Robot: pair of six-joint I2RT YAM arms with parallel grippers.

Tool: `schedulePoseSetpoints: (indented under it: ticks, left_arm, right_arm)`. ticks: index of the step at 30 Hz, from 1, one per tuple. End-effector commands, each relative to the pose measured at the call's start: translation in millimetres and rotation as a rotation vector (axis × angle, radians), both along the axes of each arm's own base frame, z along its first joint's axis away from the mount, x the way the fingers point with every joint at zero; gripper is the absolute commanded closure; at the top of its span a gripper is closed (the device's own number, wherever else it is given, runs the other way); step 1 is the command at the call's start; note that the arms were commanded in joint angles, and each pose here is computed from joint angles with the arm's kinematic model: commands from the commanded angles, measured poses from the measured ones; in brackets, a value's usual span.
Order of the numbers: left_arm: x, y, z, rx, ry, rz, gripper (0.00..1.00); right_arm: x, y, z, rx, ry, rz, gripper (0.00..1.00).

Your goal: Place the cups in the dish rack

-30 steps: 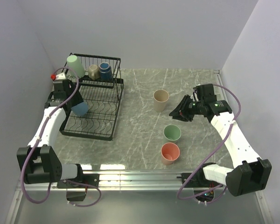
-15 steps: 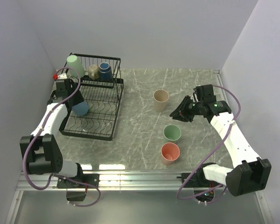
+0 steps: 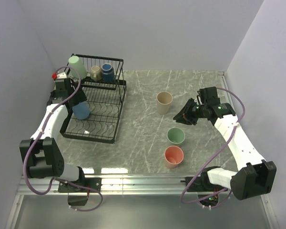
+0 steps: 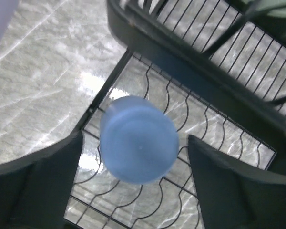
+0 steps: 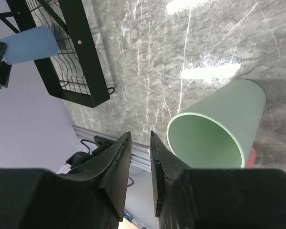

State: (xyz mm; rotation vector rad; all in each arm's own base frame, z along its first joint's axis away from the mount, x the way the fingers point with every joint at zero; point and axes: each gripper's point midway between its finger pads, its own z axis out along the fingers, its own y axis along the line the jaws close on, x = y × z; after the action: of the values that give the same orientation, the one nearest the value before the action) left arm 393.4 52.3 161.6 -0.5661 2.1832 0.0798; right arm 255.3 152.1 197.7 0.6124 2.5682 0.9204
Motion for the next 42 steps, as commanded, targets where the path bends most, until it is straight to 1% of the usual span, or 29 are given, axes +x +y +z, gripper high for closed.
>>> schedulePoseSetpoints:
  ticks: [1,10,14,17,20,21,22,23,24,25,28,29,32,36,38,42]
  left_arm:
    - [14,4,47,0.019,-0.123,0.017,0.01]
    - [0,5,88,0.019,-0.189,0.042,0.01]
    - [-12,5,100,0.009,-0.206,0.055,0.00]
    - [-23,-1,100,-0.028,-0.211,0.057,0.01]
    - [-34,-16,92,-0.127,-0.202,0.048,0.01]
    - [-37,-23,90,-0.179,-0.207,0.048,0.01]
    - [-44,-27,99,-0.199,-0.242,0.039,0.01]
    - [-49,-30,93,-0.222,-0.237,0.043,0.00]
    - [-55,-32,98,-0.227,-0.251,0.040,0.01]
    - [-61,-32,95,-0.231,-0.224,0.050,0.01]
    - [-71,-32,99,-0.234,-0.215,0.063,0.00]
    - [-75,-33,99,-0.234,-0.208,0.064,0.01]
    - [-82,-40,100,-0.268,-0.208,0.061,0.01]
    - [-87,-50,100,-0.308,-0.204,0.037,0.01]
    - [-88,-53,105,-0.311,-0.210,0.031,0.01]
    - [-91,-54,109,-0.298,-0.199,0.025,0.00]
  right_arm:
    - [3,1,-1,-0.003,-0.026,0.000,0.70]
    - [4,1,2,-0.006,-0.045,0.015,0.70]
    - [10,2,8,-0.002,-0.068,0.019,0.70]
    - [19,5,16,-0.001,-0.081,0.028,0.70]
    - [40,7,33,-0.007,-0.125,0.032,0.69]
    - [47,8,28,-0.016,-0.106,0.034,0.68]
    - [52,8,29,-0.028,-0.111,0.034,0.62]
    - [62,7,39,-0.041,-0.140,0.034,0.59]
    - [68,6,31,-0.061,-0.111,0.034,0.57]
    - [76,1,30,-0.101,-0.112,0.015,0.52]
    - [98,-9,28,-0.189,-0.103,0.001,0.46]
    - [105,-15,26,-0.230,-0.106,-0.012,0.45]
    - [125,-17,22,-0.264,-0.099,-0.024,0.45]
    - [144,-17,-3,-0.308,-0.052,-0.031,0.46]
    - [153,-18,-6,-0.322,-0.054,-0.038,0.46]
    - [168,-18,-30,-0.366,-0.008,-0.031,0.47]
